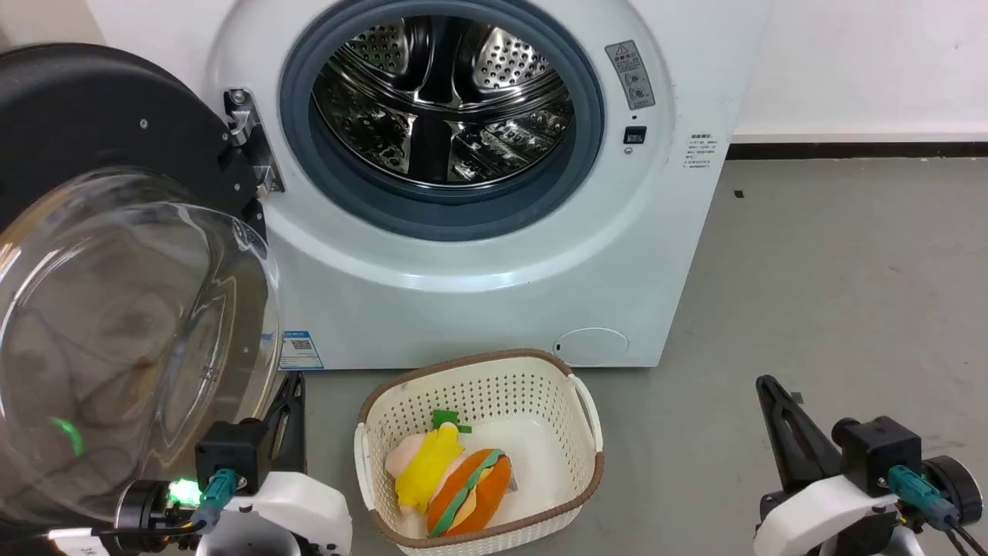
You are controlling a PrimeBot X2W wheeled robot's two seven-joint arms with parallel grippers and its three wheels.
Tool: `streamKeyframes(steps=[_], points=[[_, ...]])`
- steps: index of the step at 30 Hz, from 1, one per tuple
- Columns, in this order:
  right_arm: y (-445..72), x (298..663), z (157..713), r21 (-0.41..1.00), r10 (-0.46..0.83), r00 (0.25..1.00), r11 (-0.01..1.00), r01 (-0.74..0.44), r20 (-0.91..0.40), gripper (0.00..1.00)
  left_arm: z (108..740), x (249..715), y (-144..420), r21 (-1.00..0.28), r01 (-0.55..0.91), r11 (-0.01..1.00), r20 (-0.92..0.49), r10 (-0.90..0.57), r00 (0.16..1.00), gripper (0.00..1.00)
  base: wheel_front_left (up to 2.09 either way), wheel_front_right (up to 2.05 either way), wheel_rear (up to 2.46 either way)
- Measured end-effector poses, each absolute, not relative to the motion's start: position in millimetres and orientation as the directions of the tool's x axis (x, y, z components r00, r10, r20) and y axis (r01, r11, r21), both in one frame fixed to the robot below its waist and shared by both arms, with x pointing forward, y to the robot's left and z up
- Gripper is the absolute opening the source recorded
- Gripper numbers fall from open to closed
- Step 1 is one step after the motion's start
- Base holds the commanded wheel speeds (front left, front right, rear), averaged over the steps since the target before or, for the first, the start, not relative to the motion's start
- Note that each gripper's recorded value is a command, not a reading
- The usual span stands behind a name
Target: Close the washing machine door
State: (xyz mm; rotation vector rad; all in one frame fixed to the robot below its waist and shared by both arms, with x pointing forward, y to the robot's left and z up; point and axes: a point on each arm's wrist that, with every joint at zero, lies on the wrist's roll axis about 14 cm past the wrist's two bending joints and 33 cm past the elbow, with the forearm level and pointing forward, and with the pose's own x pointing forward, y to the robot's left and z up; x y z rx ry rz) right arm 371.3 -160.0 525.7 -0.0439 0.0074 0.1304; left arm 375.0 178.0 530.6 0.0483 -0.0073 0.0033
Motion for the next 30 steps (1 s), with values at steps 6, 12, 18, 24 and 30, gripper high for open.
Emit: streamKeyframes(steps=[6,12,18,24,30], points=[[-160.1,371.3,525.7,-0.043,0.13,0.992,0.991,-0.13,-0.01,0.0,530.6,375.0,177.9,0.048,-0.003,0.999,0.007,0.003,1.0,0.0,0.0,0.0,0.0],[-160.1,371.3,525.7,-0.043,0.13,0.992,0.991,-0.13,-0.01,0.0,530.6,375.0,177.9,0.048,-0.003,0.999,0.007,0.003,1.0,0.0,0.0,0.0,0.0],[-160.0,371.3,525.7,-0.043,0.13,0.991,0.991,-0.13,-0.01,0.0,530.6,375.0,178.0,0.048,-0.004,0.999,0.007,0.003,1.0,0.0,0.0,0.0,0.0],[-160.1,371.3,525.7,-0.043,0.13,0.992,0.991,-0.13,-0.01,0.0,530.6,375.0,177.8,0.048,-0.003,0.999,0.007,0.003,1.0,0.0,0.0,0.0,0.0],[-160.0,371.2,525.5,-0.043,0.13,0.991,0.991,-0.13,-0.011,1.0,530.2,374.9,177.9,0.048,-0.004,0.999,0.006,0.004,1.0,1.0,0.0,0.0,0.0]])
